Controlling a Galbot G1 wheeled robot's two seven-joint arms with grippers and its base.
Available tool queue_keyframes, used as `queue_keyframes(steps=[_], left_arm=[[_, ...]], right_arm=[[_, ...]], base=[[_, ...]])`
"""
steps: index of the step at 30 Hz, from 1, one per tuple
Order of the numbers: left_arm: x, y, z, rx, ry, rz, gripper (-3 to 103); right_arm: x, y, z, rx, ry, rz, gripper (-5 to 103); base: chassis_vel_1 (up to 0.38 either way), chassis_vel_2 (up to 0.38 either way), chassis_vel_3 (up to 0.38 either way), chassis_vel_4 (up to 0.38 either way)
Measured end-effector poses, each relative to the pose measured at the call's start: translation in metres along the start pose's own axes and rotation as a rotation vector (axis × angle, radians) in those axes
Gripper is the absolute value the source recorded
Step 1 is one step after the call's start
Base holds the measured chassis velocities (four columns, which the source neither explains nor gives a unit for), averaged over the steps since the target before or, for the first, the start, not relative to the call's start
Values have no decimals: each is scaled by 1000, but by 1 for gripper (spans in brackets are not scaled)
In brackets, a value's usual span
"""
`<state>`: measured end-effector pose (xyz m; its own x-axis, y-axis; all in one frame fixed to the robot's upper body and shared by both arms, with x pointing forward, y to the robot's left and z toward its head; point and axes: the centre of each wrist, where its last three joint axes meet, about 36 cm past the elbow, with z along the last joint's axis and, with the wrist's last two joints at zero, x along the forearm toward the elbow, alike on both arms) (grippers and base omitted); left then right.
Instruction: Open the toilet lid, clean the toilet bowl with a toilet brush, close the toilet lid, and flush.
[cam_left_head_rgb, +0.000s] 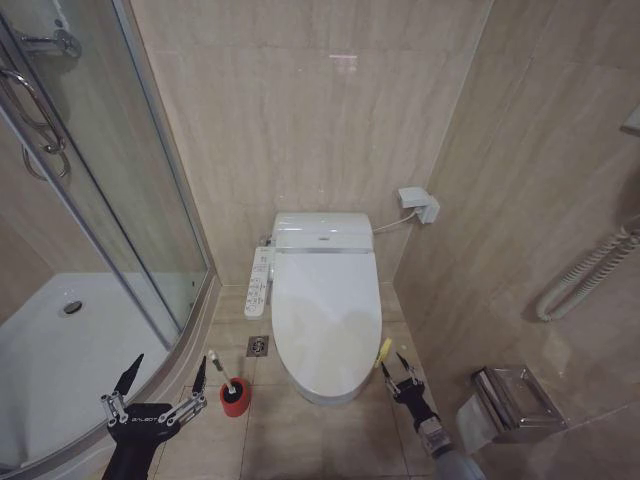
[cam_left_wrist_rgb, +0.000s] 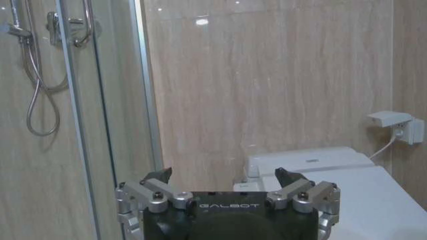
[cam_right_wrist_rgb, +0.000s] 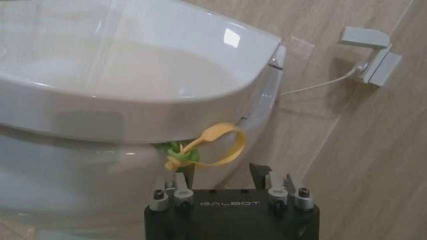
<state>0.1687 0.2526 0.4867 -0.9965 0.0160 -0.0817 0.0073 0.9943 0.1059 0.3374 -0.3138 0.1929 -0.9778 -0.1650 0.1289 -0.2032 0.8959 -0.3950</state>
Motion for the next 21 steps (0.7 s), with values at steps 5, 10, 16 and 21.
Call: queue_keyframes(steps=[5,10,16,21], left_arm=[[0,0,0,0,0,0,100],[0,0,0,0,0,0,100],[0,0,0,0,0,0,100],[0,0,0,0,0,0,100]], right_arm=[[10,-7,1,18,0,-15,74],[20,-14,1,32,-2,-26,74],[24,-16,0,35,-4,-24,91],[25,-20,-1,41,-8,-21,91]], base=[[0,0,0,0],[0,0,0,0],[0,0,0,0],[0,0,0,0]])
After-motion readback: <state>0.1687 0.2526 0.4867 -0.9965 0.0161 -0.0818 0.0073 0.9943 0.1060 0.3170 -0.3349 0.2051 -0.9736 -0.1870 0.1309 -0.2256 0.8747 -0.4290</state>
